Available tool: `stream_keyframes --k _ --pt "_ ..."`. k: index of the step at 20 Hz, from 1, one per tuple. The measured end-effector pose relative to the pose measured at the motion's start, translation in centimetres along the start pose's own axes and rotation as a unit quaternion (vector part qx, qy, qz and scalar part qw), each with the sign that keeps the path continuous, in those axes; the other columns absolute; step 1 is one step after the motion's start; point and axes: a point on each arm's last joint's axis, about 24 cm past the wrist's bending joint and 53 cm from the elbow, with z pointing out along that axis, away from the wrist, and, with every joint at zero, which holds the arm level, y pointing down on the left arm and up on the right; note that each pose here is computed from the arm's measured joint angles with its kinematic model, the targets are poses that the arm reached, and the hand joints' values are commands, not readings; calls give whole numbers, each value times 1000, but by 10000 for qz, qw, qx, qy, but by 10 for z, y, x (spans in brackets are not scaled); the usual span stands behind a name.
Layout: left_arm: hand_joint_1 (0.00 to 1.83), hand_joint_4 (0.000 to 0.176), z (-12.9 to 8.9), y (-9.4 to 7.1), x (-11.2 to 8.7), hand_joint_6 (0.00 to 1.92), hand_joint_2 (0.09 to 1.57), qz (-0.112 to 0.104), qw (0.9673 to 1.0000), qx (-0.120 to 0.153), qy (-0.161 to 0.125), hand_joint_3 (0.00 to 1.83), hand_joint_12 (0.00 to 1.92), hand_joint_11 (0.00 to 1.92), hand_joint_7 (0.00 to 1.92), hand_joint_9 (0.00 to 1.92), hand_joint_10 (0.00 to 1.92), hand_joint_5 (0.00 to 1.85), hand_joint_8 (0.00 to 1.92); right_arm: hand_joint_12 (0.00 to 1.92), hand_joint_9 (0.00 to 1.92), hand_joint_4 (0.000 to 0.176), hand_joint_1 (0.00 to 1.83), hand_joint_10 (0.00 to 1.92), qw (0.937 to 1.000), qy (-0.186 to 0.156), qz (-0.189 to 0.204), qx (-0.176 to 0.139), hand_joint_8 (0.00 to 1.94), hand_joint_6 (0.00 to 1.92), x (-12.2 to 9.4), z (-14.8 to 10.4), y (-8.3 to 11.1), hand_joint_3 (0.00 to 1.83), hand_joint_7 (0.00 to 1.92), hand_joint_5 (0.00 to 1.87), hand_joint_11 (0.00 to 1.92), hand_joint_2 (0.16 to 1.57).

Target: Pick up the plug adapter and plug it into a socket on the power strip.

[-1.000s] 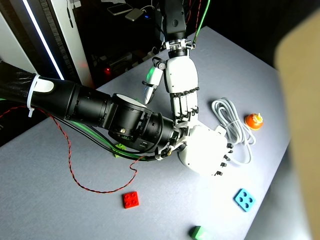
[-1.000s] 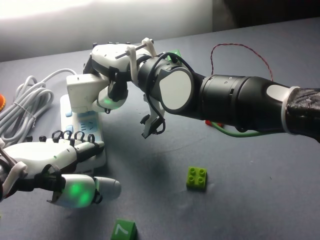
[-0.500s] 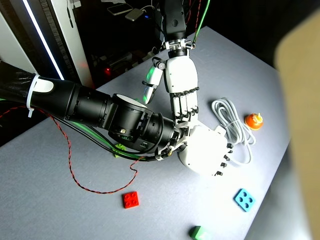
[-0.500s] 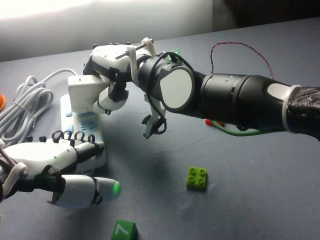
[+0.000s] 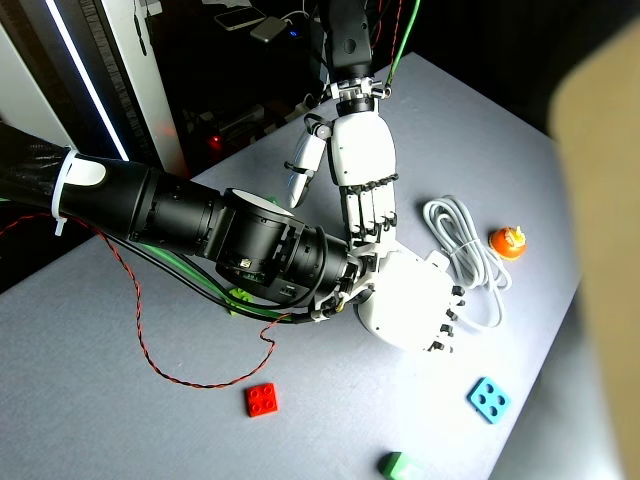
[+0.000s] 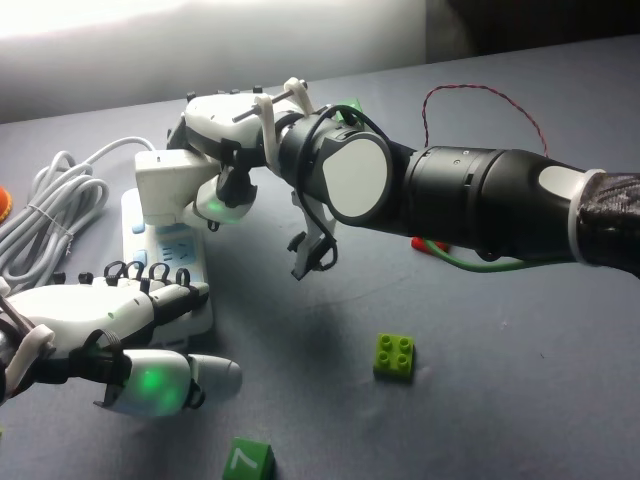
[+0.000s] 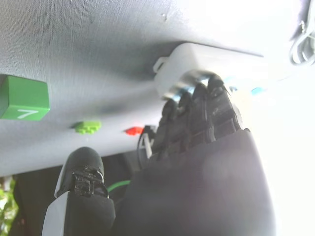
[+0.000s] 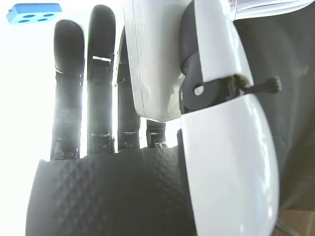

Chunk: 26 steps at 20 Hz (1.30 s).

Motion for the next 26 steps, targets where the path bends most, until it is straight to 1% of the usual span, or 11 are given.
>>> stream_keyframes --k 4,5,7,11,12,17,19,21,23,24,26 --pt "0 0 0 0 0 0 1184 2 10000 6 10 0 0 0 0 0 0 0 0 1096 667 0 785 34 10000 92 -7 18 0 0 4 0 -1 10 623 523 218 1104" --pt "0 0 0 0 0 0 1185 2 10000 5 8 0 0 0 0 0 0 0 0 1069 602 0 702 8 9999 112 -8 19 0 0 5 0 -1 12 569 456 141 1114" --pt "0 0 0 0 0 0 1182 2 10000 5 8 0 0 0 0 0 0 0 0 1026 582 0 657 1 9999 136 -9 27 2 6 5 -1 -2 0 573 478 124 1085" --pt "0 0 0 1 0 0 1182 10 10000 -4 12 0 0 0 0 0 0 0 0 947 410 0 511 0 9999 112 -11 38 0 0 1 -2 -4 0 427 394 6 1026" --pt "0 0 -1 1 0 0 1181 10 10000 -5 12 0 0 0 0 0 0 0 0 893 367 0 515 0 9999 113 -6 37 0 0 -1 -2 -3 0 400 361 0 1000" --pt "0 0 -2 3 -3 0 1180 8 10000 -18 -5 0 0 0 0 0 0 0 0 871 254 0 390 0 10000 -65 1 -44 1 0 -26 -3 8 0 268 241 0 941" --pt "0 0 -4 6 -7 0 1181 -18 10000 -53 -40 0 0 0 0 0 0 0 0 865 263 0 284 6 9999 -116 -29 -54 2 1 -38 -8 7 0 265 236 0 948" --pt "0 0 -6 6 -13 0 1181 -47 9999 -54 -83 0 0 0 0 0 0 0 0 885 274 0 240 7 9999 -117 -52 -74 4 3 -46 -16 7 0 277 245 0 938" --pt "0 0 -8 3 -26 0 1180 -65 9997 -29 -223 0 0 0 0 0 0 0 0 920 299 0 226 11 9998 -97 -50 -168 5 4 -57 -26 16 0 291 255 0 933" --pt "0 0 -11 -4 -54 0 1180 67 9986 85 -522 0 0 0 0 0 0 0 0 894 302 0 229 6 9993 -173 -36 -336 3 3 -77 -41 32 0 296 259 0 930" --pt "0 0 -13 -2 -60 0 1180 76 9983 65 -574 0 0 0 0 0 0 0 0 894 302 0 229 6 9991 -176 -31 -379 3 3 -83 -49 35 0 296 259 0 930"
